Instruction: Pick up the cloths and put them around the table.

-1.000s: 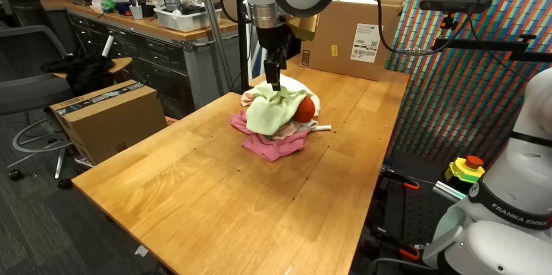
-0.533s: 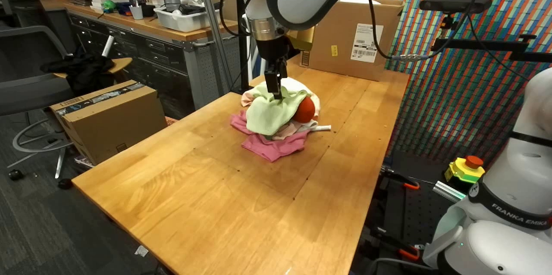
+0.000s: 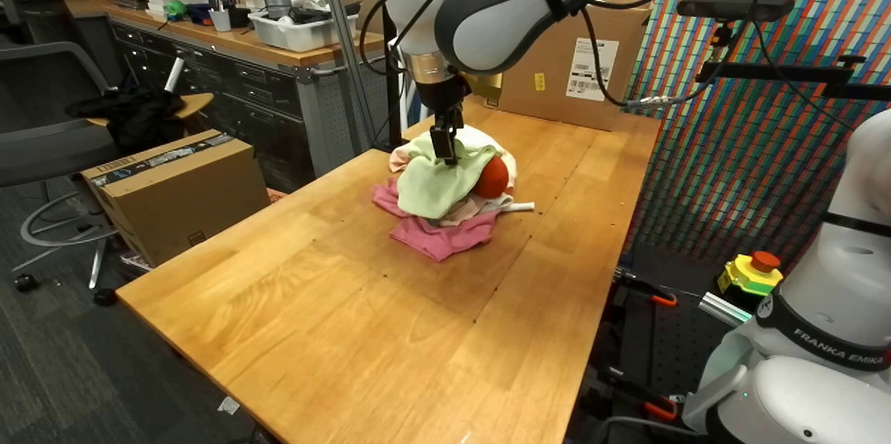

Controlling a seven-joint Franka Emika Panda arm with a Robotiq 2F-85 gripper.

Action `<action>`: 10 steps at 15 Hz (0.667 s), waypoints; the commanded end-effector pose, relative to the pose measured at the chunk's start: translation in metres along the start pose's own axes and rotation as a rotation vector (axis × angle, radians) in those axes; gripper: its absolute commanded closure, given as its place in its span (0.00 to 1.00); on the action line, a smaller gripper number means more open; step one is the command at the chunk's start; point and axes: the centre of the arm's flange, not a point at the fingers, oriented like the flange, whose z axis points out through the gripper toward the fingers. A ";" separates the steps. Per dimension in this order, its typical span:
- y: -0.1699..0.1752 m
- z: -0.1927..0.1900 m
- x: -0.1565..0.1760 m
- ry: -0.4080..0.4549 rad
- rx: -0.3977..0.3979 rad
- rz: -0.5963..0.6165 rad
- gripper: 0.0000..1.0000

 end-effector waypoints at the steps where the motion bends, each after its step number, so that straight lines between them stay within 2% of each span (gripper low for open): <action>1: 0.004 0.009 0.003 0.030 -0.075 0.022 0.00; 10: 0.011 0.015 0.002 0.052 -0.207 0.046 0.00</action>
